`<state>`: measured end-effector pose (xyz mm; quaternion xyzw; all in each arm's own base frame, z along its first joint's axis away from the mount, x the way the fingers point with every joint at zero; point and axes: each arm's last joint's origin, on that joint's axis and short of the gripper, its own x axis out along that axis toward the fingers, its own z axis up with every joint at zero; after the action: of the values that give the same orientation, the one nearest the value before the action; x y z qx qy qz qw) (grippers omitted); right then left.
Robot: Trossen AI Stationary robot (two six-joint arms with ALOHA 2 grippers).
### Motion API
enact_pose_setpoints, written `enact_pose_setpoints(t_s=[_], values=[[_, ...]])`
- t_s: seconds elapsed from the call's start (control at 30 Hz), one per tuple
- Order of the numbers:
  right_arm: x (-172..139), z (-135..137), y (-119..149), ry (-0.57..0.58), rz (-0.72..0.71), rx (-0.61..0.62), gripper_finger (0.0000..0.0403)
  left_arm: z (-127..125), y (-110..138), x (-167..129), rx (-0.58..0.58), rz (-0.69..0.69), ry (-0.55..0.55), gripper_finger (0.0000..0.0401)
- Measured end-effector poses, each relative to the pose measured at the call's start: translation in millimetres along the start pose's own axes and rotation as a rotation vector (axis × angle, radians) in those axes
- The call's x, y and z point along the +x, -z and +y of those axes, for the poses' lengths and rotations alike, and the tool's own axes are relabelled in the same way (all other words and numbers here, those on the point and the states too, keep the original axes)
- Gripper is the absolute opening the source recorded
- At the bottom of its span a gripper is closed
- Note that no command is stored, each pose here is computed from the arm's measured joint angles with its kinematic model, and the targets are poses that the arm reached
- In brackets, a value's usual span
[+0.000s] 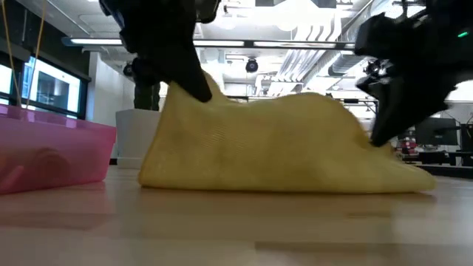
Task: Roll microfiber towels into tight, uniform cylinder then place into a basket
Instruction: Roll the yellow towel
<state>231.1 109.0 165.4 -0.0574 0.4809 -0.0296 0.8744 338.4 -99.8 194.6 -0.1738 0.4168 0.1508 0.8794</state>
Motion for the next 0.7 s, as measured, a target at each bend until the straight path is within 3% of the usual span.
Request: enact_pose_setpoints(t_s=[0.4,0.53,0.7], values=[[15,-61,-14,0.289,0.013,-0.052,0.0001,33,-4,4,-0.040,-0.049,-0.345,0.0000],[19,-81,-16,0.305,0.032,-0.009,0.0001,45,-9,7,-0.049,-0.054,-0.399,0.0000],[23,-98,-19,0.239,0.026,0.041,0.0006,55,-14,11,-0.061,-0.035,-0.423,0.0000]])
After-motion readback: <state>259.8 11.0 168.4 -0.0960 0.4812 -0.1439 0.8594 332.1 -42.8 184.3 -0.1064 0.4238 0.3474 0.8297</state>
